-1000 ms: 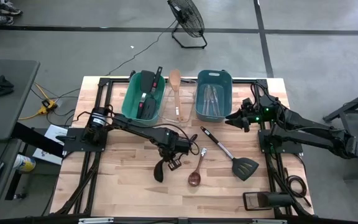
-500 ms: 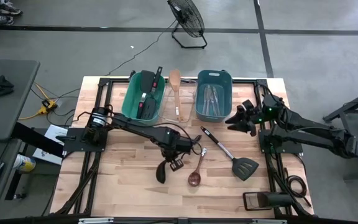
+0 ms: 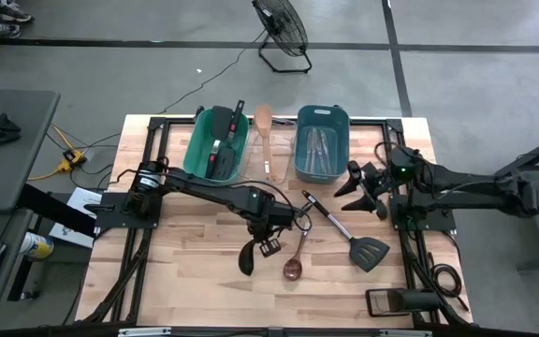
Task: Pick & Place Kitchen Items
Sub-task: Put the black ladle into the transparent bin
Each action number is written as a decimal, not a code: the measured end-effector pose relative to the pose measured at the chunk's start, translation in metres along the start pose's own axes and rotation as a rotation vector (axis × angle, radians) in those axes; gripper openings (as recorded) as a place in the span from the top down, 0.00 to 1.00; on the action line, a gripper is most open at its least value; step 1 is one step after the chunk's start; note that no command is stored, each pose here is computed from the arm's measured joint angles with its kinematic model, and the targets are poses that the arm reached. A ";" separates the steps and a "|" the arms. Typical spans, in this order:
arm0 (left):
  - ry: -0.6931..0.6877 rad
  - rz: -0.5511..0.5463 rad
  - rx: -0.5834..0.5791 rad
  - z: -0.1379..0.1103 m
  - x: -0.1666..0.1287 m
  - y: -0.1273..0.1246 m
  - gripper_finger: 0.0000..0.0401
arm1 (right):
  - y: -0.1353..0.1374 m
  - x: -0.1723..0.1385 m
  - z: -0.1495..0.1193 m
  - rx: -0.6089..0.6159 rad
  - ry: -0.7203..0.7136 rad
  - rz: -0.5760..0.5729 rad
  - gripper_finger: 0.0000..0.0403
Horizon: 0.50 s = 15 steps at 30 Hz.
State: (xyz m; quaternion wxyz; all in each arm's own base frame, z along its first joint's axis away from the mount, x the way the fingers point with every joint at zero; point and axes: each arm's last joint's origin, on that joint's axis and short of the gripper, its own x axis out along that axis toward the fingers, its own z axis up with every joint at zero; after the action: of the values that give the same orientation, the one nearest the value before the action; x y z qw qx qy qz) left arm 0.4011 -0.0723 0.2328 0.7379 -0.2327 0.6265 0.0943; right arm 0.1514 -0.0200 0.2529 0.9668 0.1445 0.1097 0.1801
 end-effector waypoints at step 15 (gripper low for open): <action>-0.023 0.025 0.003 0.003 -0.023 -0.005 0.96 | 0.003 0.056 0.007 -0.405 0.445 -0.117 0.39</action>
State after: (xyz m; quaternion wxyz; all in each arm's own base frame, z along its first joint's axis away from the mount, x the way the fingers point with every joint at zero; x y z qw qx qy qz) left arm 0.4014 -0.0715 0.2570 0.7444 -0.2227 0.6207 0.1050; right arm 0.2035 0.0029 0.2513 0.9369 -0.1009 0.2887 0.1694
